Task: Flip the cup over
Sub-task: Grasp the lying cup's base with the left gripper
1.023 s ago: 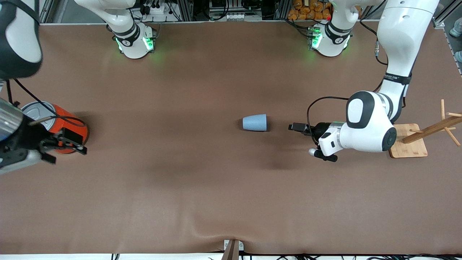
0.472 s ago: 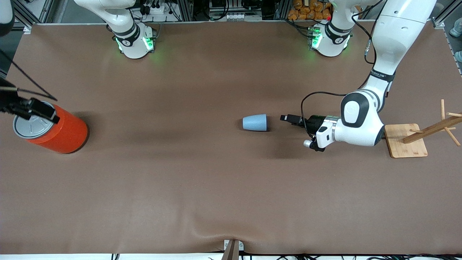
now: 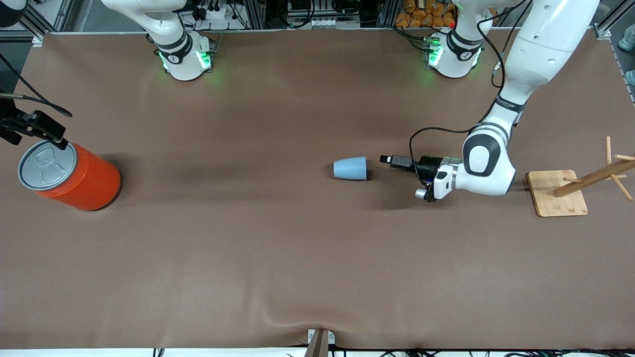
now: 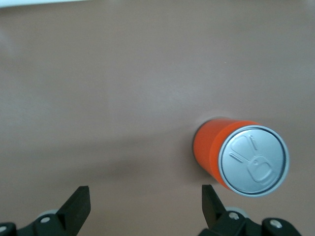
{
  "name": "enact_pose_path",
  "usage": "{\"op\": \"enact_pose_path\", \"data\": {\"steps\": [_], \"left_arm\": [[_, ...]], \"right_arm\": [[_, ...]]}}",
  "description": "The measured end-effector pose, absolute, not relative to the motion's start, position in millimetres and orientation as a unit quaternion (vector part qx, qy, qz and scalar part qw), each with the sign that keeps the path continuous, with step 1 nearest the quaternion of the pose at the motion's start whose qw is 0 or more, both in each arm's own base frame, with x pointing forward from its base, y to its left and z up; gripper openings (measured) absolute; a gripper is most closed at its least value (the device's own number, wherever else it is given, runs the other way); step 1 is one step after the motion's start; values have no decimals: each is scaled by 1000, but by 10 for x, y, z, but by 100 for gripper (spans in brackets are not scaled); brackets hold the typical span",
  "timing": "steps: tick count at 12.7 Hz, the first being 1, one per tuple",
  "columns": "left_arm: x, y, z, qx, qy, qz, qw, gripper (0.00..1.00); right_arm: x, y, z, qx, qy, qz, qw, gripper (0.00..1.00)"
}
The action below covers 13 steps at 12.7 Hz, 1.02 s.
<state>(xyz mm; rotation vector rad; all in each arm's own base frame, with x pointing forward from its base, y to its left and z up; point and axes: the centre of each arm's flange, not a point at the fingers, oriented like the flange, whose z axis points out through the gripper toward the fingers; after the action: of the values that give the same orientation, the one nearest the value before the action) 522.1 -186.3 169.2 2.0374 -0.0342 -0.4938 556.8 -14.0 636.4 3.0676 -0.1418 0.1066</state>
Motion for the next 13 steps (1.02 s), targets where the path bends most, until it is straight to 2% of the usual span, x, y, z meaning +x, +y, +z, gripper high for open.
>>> {"op": "enact_pose_path", "data": {"steps": [2,3,4,5,7,13], "left_arm": [[5169,-1879,1530,832,0,-208,514,100],[5147,-1904,1482,826,11,-208,523,96],[5122,-1936,1446,822,19,-210,529,96],[5102,-1967,1415,818,25,-210,535,88],[5072,-2041,1356,810,28,-203,550,83],[5049,-2242,1292,803,53,-186,564,78]], "right_arm": [[5530,-174,6365,998,-56,16,2,100],[5523,-235,6377,998,-58,15,-4,100],[5518,-250,6382,998,-55,14,-3,100],[5512,-219,6379,999,-51,11,-1,100],[5501,-183,6371,999,-48,5,0,100],[5495,-240,6368,999,-53,4,2,100]]}}
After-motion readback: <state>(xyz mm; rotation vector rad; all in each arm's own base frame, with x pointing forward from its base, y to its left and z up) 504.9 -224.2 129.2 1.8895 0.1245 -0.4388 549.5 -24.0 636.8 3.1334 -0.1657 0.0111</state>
